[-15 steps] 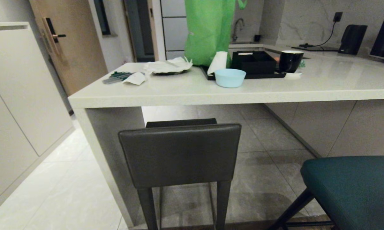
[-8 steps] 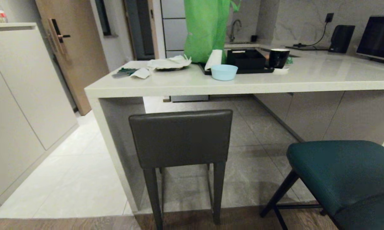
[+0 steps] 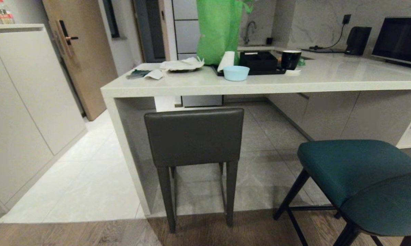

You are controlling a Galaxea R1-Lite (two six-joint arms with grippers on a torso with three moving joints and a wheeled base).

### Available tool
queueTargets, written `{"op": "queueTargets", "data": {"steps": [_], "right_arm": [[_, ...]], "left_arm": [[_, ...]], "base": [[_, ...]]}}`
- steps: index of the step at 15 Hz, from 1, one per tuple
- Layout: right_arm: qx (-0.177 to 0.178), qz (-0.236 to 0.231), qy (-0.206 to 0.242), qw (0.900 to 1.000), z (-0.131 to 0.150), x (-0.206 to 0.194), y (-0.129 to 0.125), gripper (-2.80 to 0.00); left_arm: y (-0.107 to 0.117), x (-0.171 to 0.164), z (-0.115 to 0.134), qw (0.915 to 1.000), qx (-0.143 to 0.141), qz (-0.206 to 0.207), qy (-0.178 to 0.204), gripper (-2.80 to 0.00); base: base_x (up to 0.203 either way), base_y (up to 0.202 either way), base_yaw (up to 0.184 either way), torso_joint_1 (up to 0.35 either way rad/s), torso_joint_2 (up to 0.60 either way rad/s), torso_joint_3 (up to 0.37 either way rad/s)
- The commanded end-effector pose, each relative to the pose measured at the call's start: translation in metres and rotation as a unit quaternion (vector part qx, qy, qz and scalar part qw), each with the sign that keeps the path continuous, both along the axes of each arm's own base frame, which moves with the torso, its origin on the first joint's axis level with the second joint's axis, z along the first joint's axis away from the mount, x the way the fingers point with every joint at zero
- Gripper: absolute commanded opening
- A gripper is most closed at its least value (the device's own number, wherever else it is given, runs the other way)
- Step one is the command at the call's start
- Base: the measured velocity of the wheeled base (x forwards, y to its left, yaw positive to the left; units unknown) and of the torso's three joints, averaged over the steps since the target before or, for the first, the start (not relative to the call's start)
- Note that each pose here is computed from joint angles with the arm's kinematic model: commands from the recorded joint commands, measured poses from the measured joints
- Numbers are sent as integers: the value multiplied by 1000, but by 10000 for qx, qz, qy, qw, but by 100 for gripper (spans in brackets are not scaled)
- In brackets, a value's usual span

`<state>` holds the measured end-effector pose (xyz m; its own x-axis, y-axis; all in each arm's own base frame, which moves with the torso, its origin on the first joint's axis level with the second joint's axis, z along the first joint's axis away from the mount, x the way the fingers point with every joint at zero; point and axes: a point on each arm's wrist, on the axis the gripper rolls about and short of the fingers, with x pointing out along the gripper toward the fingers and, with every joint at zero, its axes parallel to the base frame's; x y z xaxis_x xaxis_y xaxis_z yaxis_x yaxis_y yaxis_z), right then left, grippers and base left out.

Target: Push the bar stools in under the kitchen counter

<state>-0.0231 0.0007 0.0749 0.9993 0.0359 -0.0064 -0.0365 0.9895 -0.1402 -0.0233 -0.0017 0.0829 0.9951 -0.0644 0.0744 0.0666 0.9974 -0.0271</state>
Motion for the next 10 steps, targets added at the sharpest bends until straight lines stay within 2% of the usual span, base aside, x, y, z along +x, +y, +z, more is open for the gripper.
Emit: {"op": "queueTargets", "data": {"steps": [1, 2, 6, 10], "right_arm": [[-1, 4, 6, 10000, 0, 0, 0, -280], [-1, 4, 6, 10000, 0, 0, 0, -280], [-4, 12, 8, 10000, 0, 0, 0, -280], [-1, 4, 9, 10000, 0, 0, 0, -280]], "left_arm": [[0, 0, -1, 9997, -241, 7, 56, -280], [0, 0, -2, 9992, -391, 20, 96, -280], [0, 0, -2, 9995, -286, 50, 90, -280], [0, 0, -2, 9996, -279, 51, 90, -280]], "base": [[0, 0, 0, 0, 0, 0], [0, 0, 0, 0, 0, 0], [0, 0, 0, 0, 0, 0], [-3, -153, -1, 2, 3, 3]]}}
